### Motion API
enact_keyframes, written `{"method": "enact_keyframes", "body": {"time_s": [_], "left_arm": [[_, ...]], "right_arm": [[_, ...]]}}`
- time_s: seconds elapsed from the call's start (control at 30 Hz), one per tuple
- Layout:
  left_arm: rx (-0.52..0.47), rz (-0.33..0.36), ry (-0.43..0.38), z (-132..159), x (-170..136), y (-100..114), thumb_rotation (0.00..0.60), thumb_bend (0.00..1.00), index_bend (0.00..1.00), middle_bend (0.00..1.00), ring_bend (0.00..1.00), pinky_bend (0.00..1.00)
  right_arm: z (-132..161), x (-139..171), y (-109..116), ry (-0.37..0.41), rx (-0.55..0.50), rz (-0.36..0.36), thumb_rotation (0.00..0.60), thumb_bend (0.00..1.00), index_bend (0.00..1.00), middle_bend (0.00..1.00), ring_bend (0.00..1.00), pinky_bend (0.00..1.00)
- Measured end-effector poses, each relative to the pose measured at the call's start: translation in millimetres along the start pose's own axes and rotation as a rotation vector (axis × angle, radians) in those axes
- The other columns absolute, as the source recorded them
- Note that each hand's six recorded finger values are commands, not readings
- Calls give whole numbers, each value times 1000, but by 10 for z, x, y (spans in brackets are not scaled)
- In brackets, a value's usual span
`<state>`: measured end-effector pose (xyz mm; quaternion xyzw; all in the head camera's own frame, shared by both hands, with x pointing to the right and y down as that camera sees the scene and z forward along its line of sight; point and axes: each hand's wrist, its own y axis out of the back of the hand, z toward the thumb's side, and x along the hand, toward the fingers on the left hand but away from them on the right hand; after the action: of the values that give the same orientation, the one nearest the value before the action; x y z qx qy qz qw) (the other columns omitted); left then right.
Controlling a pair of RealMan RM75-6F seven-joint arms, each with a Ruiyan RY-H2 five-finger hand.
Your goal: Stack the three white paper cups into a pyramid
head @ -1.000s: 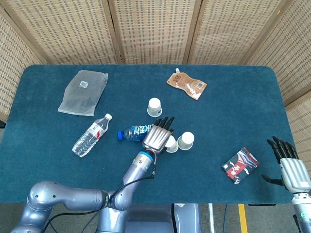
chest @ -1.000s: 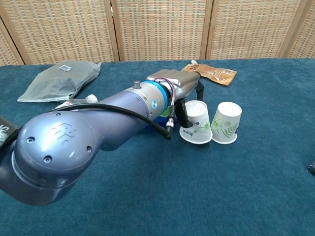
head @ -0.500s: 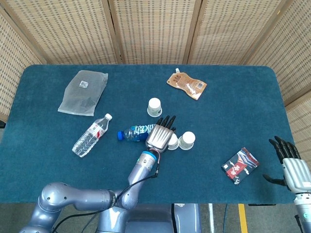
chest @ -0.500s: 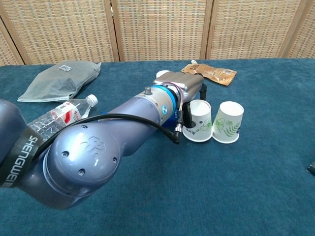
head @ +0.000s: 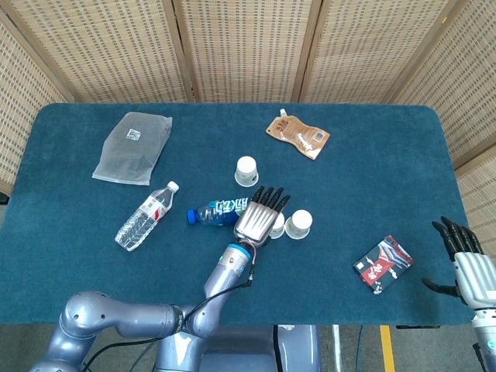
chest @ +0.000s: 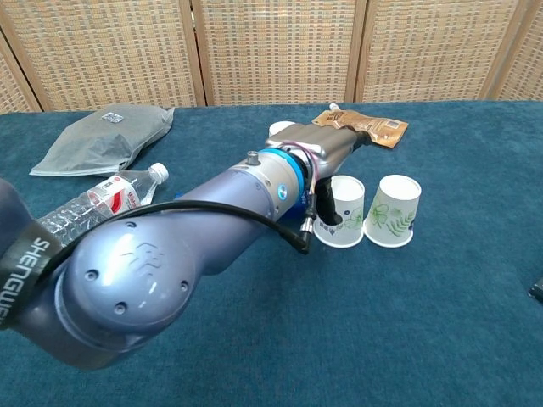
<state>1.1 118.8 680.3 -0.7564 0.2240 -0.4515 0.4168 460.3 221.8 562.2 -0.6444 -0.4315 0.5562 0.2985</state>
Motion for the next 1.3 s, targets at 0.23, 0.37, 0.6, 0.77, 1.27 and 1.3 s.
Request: {"method": "enact_keyframes", "body": {"time_s": [0.23, 0.37, 0.6, 0.77, 1.27, 1.3], "left_arm": [[-66, 83, -52, -146, -299, 375, 600, 265, 27, 0, 0, 21], [-77, 142, -35, -433, -524, 661, 600, 271, 30, 0, 0, 21], [-13, 209, 69, -1233, -1131, 1012, 600, 280, 32, 0, 0, 21], [28, 210, 158, -1757, -1690, 988, 600, 280, 32, 0, 0, 21], [92, 177, 345, -2685, -3038, 437, 600, 290, 32, 0, 0, 21], [93, 178, 347, -2702, -3081, 415, 600, 290, 32, 0, 0, 21]], "right_arm": [[24, 10, -5, 3, 13, -1, 600, 150, 80, 0, 0, 57], [53, 21, -2, 7, 22, -7, 600, 149, 80, 0, 0, 58], [116, 48, -16, 17, 49, -15, 600, 149, 79, 0, 0, 58], [153, 59, -28, 23, 61, -19, 600, 149, 80, 0, 0, 58], [310, 83, -116, 48, 109, -28, 600, 150, 79, 0, 0, 58], [327, 85, -121, 51, 109, -29, 600, 150, 79, 0, 0, 58]]}}
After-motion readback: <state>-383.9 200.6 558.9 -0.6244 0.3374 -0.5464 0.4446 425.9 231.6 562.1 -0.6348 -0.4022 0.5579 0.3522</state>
